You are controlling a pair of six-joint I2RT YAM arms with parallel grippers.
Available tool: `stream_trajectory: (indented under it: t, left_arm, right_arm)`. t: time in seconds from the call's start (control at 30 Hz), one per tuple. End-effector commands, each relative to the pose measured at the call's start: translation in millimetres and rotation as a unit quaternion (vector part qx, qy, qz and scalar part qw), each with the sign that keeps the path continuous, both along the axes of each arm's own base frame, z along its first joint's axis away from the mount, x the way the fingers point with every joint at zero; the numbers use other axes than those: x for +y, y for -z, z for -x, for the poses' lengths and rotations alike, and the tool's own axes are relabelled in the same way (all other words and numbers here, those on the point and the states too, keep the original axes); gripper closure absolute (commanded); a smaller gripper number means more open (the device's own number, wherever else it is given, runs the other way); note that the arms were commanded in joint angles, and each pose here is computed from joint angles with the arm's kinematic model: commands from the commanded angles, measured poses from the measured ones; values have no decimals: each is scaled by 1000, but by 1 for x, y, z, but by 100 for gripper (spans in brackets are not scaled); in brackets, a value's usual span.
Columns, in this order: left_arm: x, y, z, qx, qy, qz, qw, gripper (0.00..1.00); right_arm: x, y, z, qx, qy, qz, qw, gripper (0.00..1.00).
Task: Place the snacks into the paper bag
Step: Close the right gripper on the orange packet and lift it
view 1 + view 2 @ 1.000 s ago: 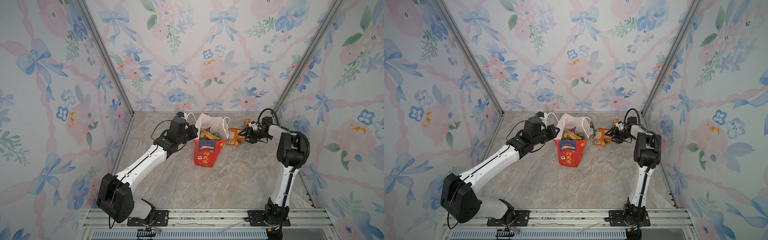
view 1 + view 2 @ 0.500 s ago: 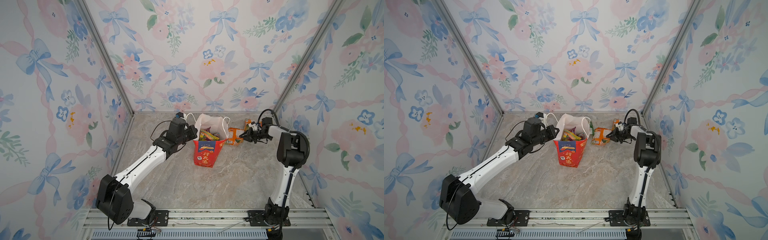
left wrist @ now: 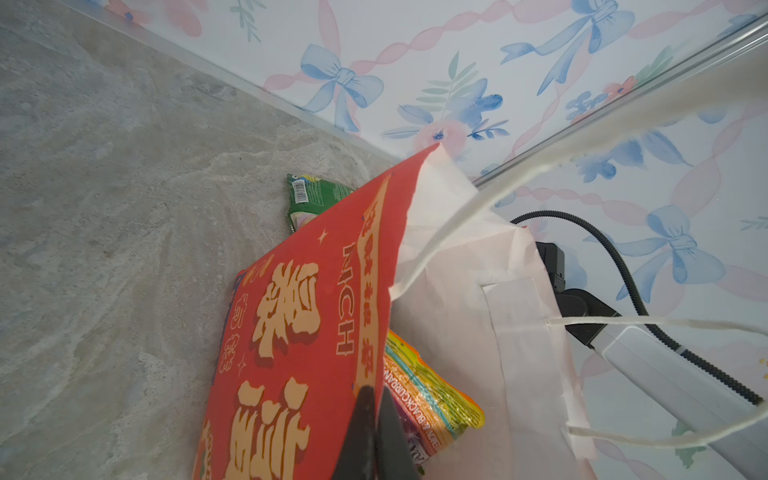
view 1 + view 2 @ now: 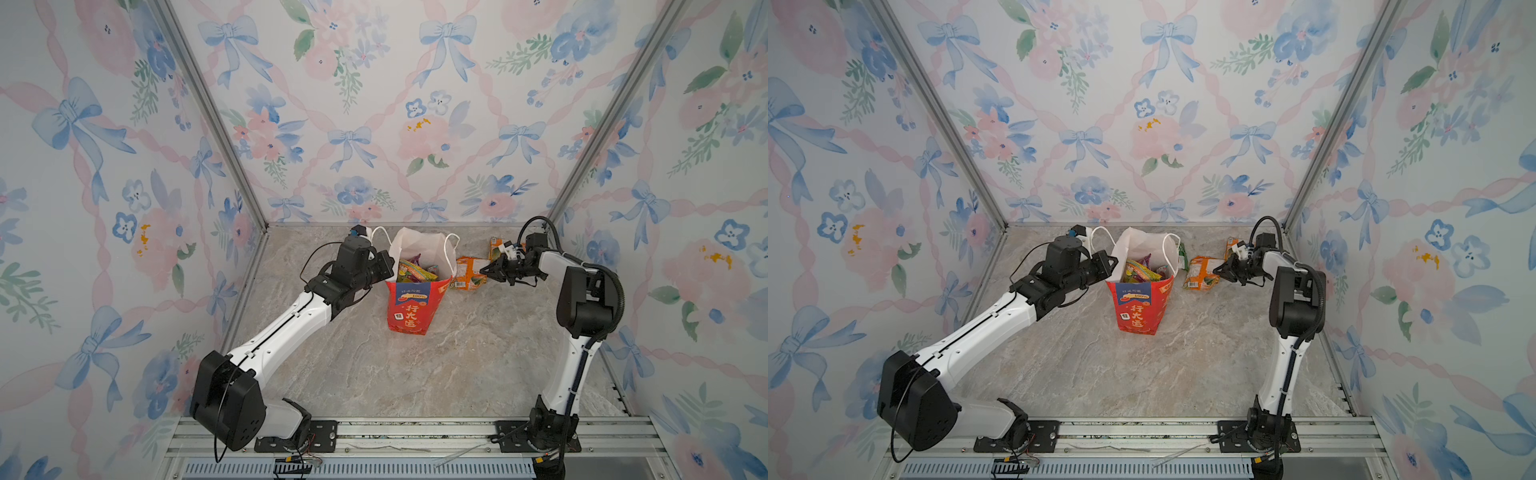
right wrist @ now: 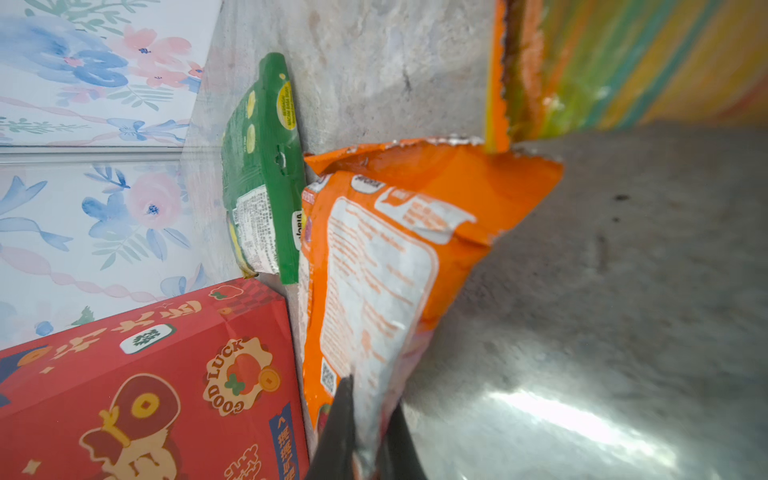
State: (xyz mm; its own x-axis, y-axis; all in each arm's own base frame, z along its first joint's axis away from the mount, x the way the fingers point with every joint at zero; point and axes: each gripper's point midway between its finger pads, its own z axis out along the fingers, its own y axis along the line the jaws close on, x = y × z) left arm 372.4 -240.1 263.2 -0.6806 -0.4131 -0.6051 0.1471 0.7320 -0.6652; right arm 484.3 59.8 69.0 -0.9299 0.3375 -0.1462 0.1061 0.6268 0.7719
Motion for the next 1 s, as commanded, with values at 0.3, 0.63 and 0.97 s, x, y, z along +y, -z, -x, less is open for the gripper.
stream_trajectory:
  t: [0.3,0.63,0.97]
  left_arm:
    - [2,-6,4,-4,3,7,1000,100]
    - [1,-5,4,-3,7,6,1000,100]
    - [0,-5,4,-3,9,8,1000,100]
  right_arm:
    - [7,-92,6,-88,-4,-20,996,100]
    - [18,-167,17,-160,-10,-56,986,100]
    - [40,-280,47,-267,-33,-83,960,100]
